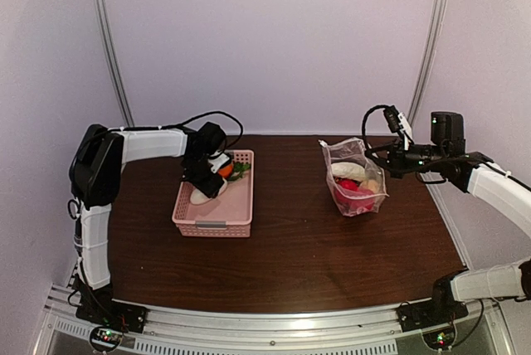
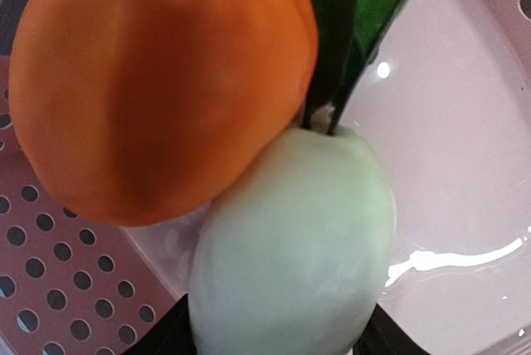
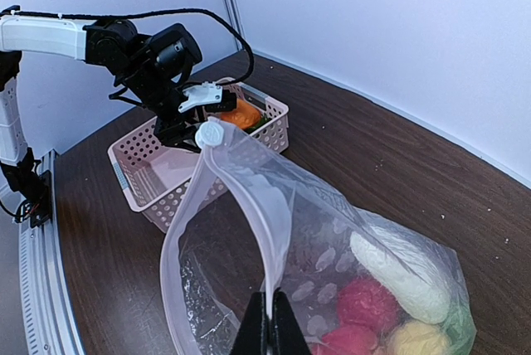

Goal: Place the food in the zip-top bag and seal the zipper
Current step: Pick up the fake vegetable from the bin.

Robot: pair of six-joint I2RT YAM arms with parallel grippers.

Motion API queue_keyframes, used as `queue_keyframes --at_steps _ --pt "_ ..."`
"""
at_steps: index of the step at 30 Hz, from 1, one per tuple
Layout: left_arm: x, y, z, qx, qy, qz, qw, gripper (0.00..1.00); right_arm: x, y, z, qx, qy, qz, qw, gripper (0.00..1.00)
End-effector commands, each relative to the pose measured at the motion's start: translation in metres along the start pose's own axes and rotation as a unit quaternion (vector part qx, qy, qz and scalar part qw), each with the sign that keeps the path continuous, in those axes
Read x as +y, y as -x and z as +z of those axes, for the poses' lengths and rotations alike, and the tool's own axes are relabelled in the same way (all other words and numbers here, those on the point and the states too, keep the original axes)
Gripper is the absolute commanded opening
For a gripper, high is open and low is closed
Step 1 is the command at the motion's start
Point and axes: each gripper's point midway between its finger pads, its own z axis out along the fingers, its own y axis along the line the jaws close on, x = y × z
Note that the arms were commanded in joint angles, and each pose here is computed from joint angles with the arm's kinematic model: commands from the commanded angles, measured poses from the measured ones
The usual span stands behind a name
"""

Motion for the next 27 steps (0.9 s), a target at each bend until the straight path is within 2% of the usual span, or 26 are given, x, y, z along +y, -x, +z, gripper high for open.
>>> queue_keyframes --at_steps 1,6,14,18,22,27 --pt "-0.005 0.013 -0.003 -0.021 -0.019 -0.013 1.0 0.53 0.003 0.0 -0.001 -0.002 0.005 -0.002 1.0 0.0" --pt "-0.015 0.016 -0.025 -0.045 -0.055 -0.023 0.997 0.36 0.0 -0.003 0.0 0.003 0.0 0.0 1.0 0.0" --pt "-0.053 0.024 -0.098 -0.1 -0.109 -0.031 0.988 0.34 -0.004 -0.007 0.003 0.009 -0.003 0.001 1.0 0.0" --pt "-0.08 0.037 -0.146 -0.148 -0.143 -0.042 0.978 0.34 -0.004 -0.01 0.005 0.014 0.0 0.002 1.0 0.0" --pt "-0.137 0.061 -0.209 -0.22 -0.247 -0.029 0.943 0.33 -0.005 -0.011 0.005 0.015 0.0 0.004 1.0 0.0" --pt "-0.209 0.079 -0.28 -0.277 -0.38 -0.003 0.882 0.31 -0.006 -0.011 0.006 0.014 -0.001 0.01 1.0 0.0"
